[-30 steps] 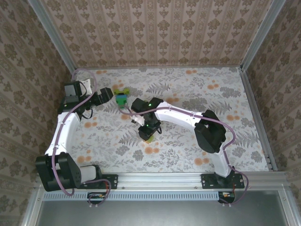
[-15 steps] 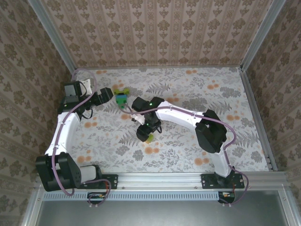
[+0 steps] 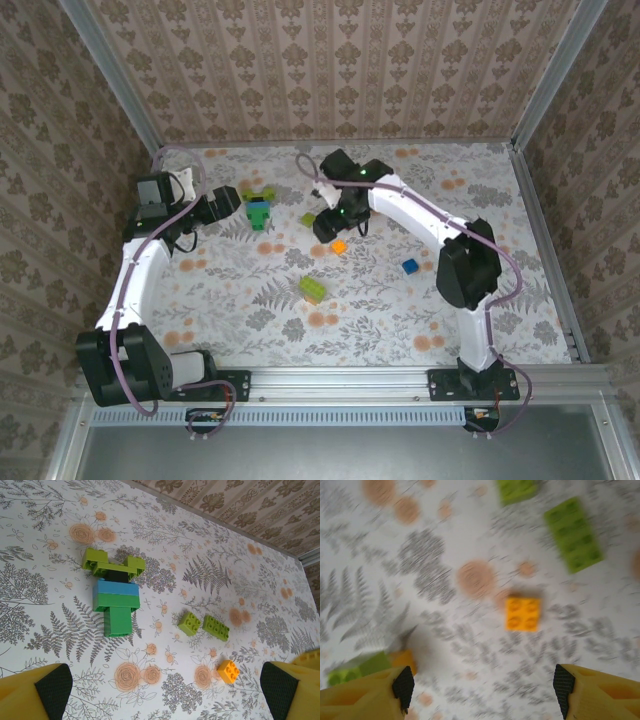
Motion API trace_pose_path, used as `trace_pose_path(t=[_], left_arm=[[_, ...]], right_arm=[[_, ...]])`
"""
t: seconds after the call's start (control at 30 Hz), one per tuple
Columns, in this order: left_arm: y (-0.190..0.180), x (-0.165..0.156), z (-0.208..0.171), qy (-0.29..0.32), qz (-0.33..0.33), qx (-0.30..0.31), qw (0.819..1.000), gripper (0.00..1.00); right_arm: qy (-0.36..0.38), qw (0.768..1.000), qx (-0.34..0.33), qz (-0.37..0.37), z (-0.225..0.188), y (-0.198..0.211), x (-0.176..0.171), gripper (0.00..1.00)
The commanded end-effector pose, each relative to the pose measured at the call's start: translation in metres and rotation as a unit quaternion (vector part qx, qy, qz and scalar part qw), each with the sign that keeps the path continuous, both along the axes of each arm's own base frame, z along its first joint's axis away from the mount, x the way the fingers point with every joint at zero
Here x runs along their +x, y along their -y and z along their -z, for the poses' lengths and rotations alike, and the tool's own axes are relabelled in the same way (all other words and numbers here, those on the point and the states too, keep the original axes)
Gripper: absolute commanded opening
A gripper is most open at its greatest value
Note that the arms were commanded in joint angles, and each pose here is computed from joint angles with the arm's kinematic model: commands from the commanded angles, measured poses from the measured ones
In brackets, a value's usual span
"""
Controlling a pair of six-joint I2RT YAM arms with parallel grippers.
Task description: Assemble a carrot with lego
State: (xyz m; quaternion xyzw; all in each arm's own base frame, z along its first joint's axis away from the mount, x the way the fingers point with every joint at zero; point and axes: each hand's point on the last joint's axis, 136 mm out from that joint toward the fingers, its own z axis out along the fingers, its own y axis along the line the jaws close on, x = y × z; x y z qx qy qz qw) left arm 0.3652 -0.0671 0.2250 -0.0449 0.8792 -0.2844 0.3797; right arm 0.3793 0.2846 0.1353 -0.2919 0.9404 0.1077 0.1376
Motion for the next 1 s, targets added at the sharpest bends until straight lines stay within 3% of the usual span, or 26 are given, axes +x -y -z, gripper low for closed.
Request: trace_pose_path(t=[0.0,0.13,0.5,0.97], left_arm=[[0.002,0.002,-0.007,0.007,0.008,0.006,1.0,1.0],[0.002,0.002,-0.008,0.01,0.009,0.007,1.0,1.0],[0.002,0.001,-0.009,0.01,0.008,0.007,1.0,1.0],[0.002,0.002,-0.009,0.01,0.009,0.007,1.0,1.0]], right_arm=[[-0.029,0.999,-0.043,0.001,0.04,0.008,0.014,0.76],[-0.046,0.998,-0.045,0.005,0.067,0.01,0.018,0.75],[-0.065,0.997,-0.048,0.009,0.094,0.006,0.022,0.74],[-0.081,0.996,-0.048,0.01,0.103,0.002,0.027,0.69]])
